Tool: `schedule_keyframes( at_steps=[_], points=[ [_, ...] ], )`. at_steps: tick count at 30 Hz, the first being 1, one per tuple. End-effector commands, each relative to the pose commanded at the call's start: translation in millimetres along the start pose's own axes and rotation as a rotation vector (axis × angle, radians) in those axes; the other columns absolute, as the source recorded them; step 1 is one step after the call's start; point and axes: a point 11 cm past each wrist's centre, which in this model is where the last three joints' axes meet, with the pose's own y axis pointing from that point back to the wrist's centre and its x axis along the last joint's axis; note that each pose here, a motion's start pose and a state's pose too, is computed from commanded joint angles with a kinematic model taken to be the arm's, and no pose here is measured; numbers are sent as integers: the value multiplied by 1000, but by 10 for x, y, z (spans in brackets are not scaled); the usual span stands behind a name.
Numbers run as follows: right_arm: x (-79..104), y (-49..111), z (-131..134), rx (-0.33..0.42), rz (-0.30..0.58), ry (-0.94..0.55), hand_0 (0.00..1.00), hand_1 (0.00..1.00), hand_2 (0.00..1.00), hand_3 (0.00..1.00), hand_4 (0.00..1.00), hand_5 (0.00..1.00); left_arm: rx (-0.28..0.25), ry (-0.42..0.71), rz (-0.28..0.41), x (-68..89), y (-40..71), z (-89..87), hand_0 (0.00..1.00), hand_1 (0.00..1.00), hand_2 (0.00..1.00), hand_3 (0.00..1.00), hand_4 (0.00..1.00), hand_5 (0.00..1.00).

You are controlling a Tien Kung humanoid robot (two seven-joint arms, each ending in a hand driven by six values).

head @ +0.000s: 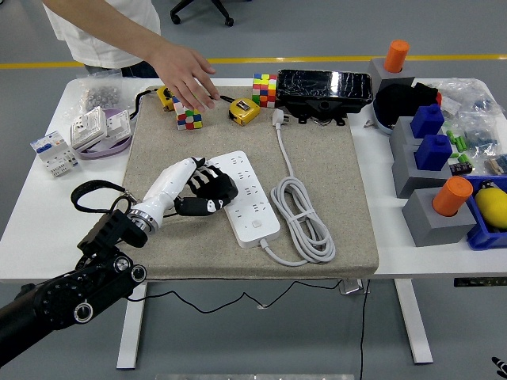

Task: Put the plug near the board,insert it into the board,press the button,pull the plug out

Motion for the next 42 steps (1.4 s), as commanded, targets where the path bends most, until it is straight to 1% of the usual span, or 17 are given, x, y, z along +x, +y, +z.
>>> schedule_keyframes(
  at_steps=[6, 15, 25, 38, 39, 42],
  points=[
    [-5, 0, -10, 3, -1, 1, 530, 631, 622, 549, 885, 411, 4, -9, -3, -31, -21, 7, 340, 373, 434, 525, 610, 2],
    [1, 1, 2, 0, 0, 3, 529, 631, 622, 549, 885, 411, 29, -24, -12, -56, -15, -54, 340, 373, 434, 526, 607, 2],
    [-1, 1, -14, 4, -1, 1, 529, 631, 622, 550, 885, 411, 32, -33, -9, -21, -1, -82, 339, 373, 434, 525, 607, 2],
    [-4, 0, -13, 3, -1, 4, 530, 631, 623, 549, 885, 412, 34, -44, -21, -33, 15, -89, 341, 371, 431, 524, 606, 2],
    [-5, 1, -16, 4, -2, 4, 530, 631, 623, 549, 885, 412, 34, -42, -21, -36, 16, -90, 364, 422, 480, 543, 624, 2],
    [-6, 0, -16, 4, -2, 2, 530, 631, 623, 549, 885, 412, 35, -36, -30, -48, 17, -93, 364, 422, 480, 543, 624, 2]
  ],
)
